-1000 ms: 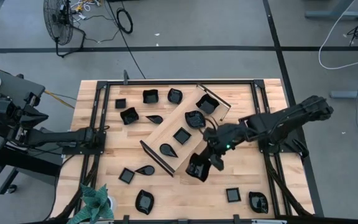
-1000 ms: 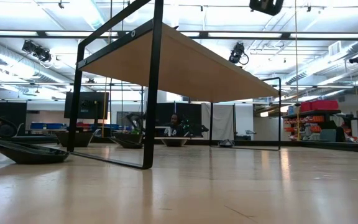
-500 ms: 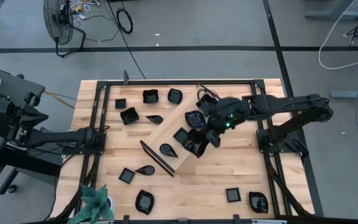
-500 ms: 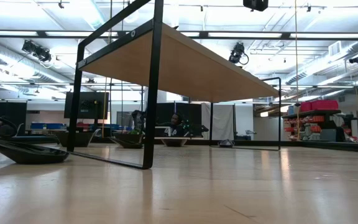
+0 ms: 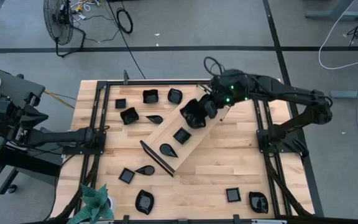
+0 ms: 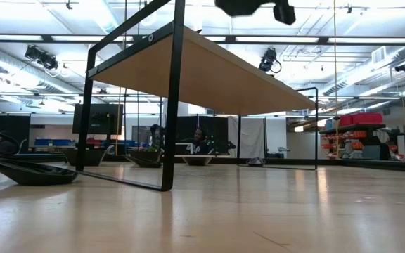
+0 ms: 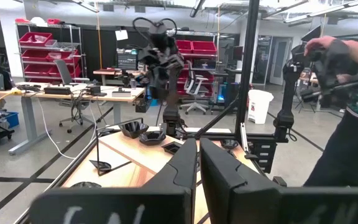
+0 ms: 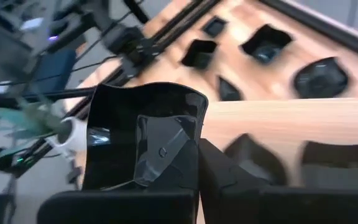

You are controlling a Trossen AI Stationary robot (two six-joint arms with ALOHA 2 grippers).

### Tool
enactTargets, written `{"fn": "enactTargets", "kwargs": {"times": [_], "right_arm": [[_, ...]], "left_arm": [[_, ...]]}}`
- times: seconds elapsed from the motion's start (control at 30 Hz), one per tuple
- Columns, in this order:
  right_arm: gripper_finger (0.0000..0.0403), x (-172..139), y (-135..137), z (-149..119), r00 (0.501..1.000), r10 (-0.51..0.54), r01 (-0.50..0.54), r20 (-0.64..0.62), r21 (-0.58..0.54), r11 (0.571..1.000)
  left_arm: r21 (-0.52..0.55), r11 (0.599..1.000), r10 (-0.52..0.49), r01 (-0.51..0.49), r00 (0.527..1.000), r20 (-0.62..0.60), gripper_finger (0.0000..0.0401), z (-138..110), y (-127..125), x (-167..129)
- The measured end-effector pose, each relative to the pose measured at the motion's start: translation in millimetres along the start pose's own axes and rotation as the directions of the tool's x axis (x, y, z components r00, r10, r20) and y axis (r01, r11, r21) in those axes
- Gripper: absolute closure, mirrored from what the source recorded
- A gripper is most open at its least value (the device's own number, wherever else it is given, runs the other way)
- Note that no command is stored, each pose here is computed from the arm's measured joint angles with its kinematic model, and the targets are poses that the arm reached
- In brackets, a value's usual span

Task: Pick & Place Mini shaped plates
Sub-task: Stack the black wave square shaped bowl on top of the black wave square shaped bowl on the shelf

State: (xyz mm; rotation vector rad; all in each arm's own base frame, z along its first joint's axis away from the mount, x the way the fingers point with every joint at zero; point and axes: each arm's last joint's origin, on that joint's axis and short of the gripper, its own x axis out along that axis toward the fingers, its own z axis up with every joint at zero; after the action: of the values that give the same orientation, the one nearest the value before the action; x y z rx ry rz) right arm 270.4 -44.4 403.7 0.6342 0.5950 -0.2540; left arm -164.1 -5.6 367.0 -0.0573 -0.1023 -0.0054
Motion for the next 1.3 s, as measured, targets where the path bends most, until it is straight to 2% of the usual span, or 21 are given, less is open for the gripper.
{"fn": "enactTargets", "kwargs": {"times": [0.13,0.5,0.7,0.83,1.17,1.3], "right_arm": [[0.0402,-2,-17,4,0.998,-0.062,0.062,-0.026,-0.014,0.998],[0.0402,-13,-64,17,0.985,-0.154,0.146,-0.075,-0.093,0.985],[0.0402,-20,-85,24,0.988,-0.123,0.112,-0.092,-0.123,0.986],[0.0402,-19,-99,27,0.983,-0.143,0.129,-0.115,-0.119,0.984],[0.0402,0,-126,30,0.960,-0.192,0.161,-0.205,-0.162,0.974],[0.0402,7,-134,28,0.953,-0.149,0.113,-0.265,-0.146,0.983]], "left_arm": [[0.000,1.000,0.000,0.000,1.000,0.000,0.0376,0,0,0],[0.000,1.000,0.000,0.000,1.000,0.000,0.0376,0,0,0],[0.000,1.000,0.000,0.000,1.000,0.000,0.0376,0,0,0],[0.000,1.000,0.000,0.000,1.000,0.000,0.0376,0,0,0],[0.000,1.000,0.000,0.000,1.000,0.000,0.0376,0,0,0],[0.000,1.000,0.000,0.000,1.000,0.000,0.0376,0,0,0]]}}
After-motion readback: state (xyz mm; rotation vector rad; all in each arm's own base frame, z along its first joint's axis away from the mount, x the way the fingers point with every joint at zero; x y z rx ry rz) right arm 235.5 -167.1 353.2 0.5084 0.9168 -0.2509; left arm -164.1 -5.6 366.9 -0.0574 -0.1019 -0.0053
